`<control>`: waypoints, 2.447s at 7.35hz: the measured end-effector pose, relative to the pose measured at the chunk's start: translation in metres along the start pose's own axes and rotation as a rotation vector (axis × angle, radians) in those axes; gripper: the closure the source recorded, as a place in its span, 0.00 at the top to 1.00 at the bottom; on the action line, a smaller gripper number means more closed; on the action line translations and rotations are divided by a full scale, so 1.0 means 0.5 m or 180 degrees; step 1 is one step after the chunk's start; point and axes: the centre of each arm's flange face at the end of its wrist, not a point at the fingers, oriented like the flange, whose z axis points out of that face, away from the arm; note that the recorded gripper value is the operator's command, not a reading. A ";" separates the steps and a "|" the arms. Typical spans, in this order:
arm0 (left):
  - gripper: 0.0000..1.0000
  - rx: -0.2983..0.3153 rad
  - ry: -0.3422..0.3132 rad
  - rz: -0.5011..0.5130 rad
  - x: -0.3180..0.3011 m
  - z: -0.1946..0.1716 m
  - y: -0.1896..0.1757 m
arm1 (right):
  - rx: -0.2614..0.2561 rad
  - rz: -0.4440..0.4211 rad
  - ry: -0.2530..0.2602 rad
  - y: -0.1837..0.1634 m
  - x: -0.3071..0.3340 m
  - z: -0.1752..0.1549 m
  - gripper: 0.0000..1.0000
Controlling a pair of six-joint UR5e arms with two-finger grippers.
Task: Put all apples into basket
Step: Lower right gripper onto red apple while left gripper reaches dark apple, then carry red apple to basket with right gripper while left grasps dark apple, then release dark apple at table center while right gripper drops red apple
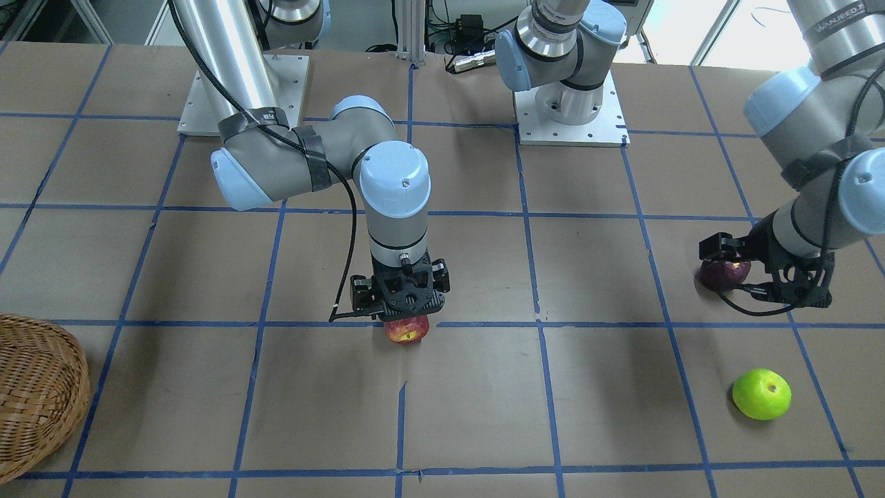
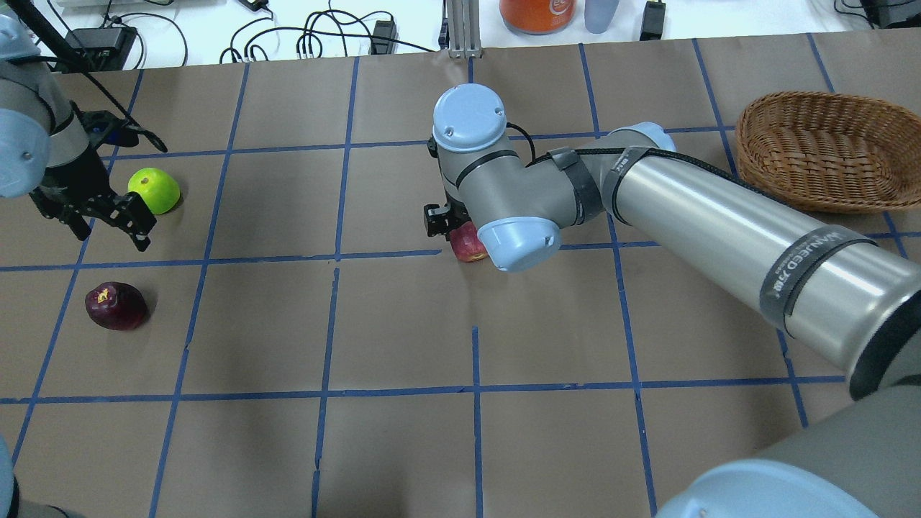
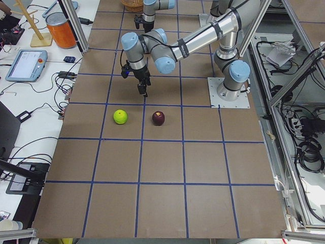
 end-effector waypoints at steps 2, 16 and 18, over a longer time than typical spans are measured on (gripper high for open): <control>1.00 0.0001 0.0253 0.0170 -0.095 0.089 0.059 | -0.0074 -0.0015 -0.0007 -0.001 -0.006 0.045 0.96; 0.19 0.0505 0.0467 0.0009 -0.114 0.264 0.082 | -0.0119 -0.0154 0.0280 0.036 0.987 -0.176 0.22; 0.19 0.0353 0.0436 0.0071 -0.086 0.211 0.056 | -0.0090 -0.0301 0.0306 0.013 1.098 -0.155 0.23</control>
